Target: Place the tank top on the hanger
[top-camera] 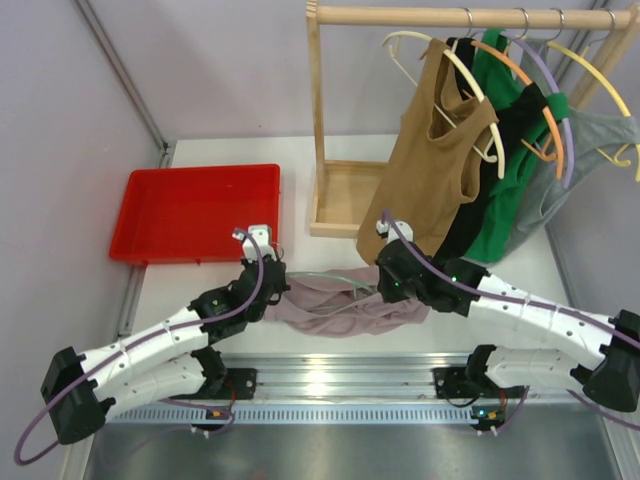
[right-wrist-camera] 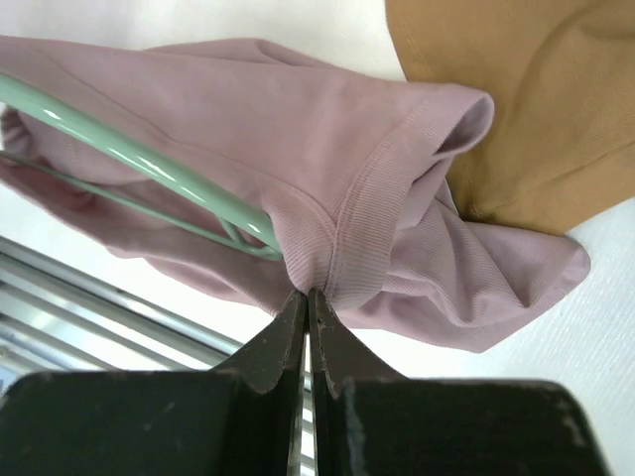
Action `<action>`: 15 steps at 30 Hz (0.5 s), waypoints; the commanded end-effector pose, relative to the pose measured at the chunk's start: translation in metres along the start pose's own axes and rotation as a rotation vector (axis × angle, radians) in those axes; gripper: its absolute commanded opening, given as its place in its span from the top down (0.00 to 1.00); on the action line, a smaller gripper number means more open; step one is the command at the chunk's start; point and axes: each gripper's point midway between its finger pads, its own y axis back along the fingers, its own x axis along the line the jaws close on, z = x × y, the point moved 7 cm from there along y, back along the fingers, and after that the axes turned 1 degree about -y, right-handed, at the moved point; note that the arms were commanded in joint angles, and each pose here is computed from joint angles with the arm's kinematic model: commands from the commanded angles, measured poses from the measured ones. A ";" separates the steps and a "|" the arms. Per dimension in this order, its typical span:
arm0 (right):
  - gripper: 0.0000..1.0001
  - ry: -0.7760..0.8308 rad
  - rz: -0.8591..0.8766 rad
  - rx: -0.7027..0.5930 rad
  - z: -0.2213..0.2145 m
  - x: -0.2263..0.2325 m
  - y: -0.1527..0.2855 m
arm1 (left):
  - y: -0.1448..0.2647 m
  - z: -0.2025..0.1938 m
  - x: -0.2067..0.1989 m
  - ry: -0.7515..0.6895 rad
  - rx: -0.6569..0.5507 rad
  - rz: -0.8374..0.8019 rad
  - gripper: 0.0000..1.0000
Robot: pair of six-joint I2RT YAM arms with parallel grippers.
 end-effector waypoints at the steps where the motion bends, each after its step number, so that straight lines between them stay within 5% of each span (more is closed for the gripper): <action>1: 1.00 0.013 0.044 -0.029 0.020 0.012 0.014 | 0.000 0.029 -0.018 0.050 -0.113 -0.066 1.00; 15: 1.00 0.063 0.101 -0.082 0.069 0.047 0.027 | -0.002 0.051 -0.054 0.047 -0.163 -0.161 1.00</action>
